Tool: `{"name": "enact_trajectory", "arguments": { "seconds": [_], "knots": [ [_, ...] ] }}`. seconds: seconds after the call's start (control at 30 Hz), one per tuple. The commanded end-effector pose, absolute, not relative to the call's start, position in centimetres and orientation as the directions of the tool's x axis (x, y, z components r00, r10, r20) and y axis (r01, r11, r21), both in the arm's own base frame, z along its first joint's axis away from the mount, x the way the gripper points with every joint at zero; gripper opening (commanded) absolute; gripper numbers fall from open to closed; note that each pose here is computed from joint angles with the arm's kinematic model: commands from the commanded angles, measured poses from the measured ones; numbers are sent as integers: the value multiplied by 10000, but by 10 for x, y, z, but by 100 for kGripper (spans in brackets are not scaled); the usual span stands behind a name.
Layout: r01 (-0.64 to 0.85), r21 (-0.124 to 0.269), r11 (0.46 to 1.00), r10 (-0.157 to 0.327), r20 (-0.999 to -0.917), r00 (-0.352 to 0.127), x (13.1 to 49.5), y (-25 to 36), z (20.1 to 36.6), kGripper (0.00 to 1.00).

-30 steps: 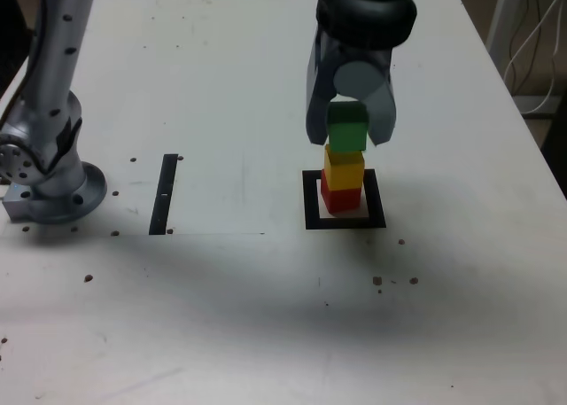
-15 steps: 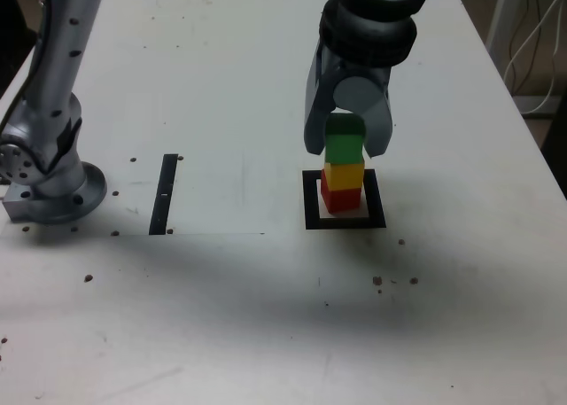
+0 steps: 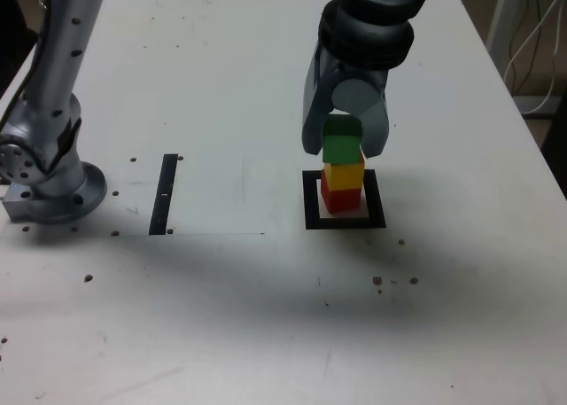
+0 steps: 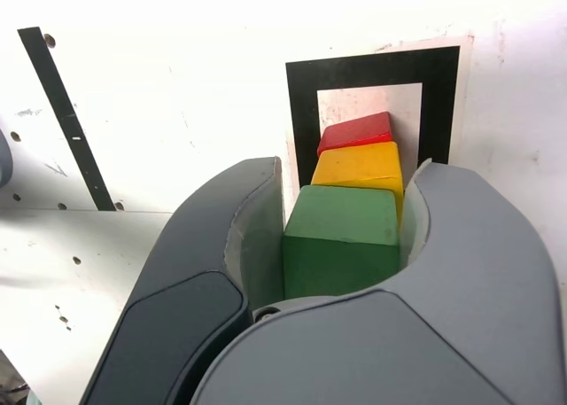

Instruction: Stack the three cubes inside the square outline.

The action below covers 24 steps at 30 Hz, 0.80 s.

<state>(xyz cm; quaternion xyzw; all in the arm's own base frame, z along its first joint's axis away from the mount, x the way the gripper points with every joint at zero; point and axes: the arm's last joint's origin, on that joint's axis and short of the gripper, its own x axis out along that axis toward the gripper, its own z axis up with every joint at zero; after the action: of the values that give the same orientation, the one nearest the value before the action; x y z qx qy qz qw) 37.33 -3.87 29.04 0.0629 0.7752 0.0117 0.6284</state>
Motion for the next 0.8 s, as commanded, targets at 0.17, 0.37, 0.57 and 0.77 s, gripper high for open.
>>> {"name": "enact_trajectory", "arguments": {
  "seconds": [0.17, 0.37, 0.57, 0.77],
  "knots": [
    [884, 835, 9926, 1004, -9728, -2086, 376, -39, 285, 65],
    [923, 855, 9921, 1026, -9742, -2008, 375, -39, 285, 97],
    [935, 1003, 9906, 1159, -9767, -1804, 372, -38, 292, 99],
    [1057, 1221, 9869, 1360, -9813, -1360, 362, -35, 311, 99]
  ]
}}
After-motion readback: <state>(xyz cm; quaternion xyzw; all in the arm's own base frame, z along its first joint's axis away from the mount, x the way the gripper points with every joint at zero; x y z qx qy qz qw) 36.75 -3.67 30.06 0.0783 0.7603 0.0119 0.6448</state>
